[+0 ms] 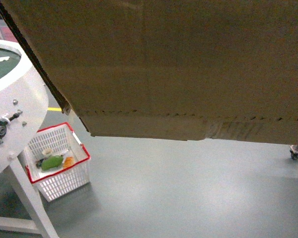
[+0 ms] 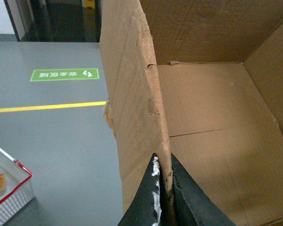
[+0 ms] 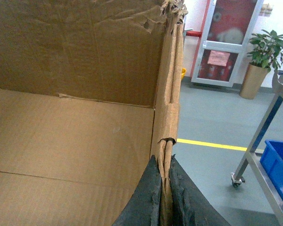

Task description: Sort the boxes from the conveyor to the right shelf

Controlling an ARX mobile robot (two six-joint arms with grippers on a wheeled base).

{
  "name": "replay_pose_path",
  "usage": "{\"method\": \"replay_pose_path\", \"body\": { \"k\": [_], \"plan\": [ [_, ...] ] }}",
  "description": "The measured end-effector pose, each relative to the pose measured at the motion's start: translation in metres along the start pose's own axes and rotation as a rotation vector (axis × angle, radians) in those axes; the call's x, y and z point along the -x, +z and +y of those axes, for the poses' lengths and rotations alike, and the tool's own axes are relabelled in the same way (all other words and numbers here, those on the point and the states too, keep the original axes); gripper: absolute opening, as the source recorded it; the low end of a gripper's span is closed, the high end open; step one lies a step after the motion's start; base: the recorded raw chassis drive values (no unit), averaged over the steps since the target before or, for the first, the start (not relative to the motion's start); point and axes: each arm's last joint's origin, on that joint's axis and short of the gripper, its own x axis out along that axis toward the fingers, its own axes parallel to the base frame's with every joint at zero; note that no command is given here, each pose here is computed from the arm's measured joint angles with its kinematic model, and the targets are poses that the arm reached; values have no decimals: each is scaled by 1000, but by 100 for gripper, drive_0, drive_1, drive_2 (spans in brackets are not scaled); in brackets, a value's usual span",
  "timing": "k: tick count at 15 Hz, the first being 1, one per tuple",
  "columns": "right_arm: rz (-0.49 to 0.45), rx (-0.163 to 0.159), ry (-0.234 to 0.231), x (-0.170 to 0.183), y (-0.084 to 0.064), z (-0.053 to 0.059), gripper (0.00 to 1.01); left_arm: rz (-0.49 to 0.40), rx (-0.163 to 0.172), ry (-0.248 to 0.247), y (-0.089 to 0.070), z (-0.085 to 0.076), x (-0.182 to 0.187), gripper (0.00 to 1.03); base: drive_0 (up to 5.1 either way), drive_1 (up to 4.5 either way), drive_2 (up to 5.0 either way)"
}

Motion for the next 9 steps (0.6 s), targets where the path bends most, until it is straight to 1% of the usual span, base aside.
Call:
{"method": "replay_pose_path", "body": {
  "k": [9],
  "plan": [
    [-1, 0, 0, 0, 0, 0, 2, 0, 0, 0, 0, 0, 0, 2, -168, -168, -168]
  ]
}}
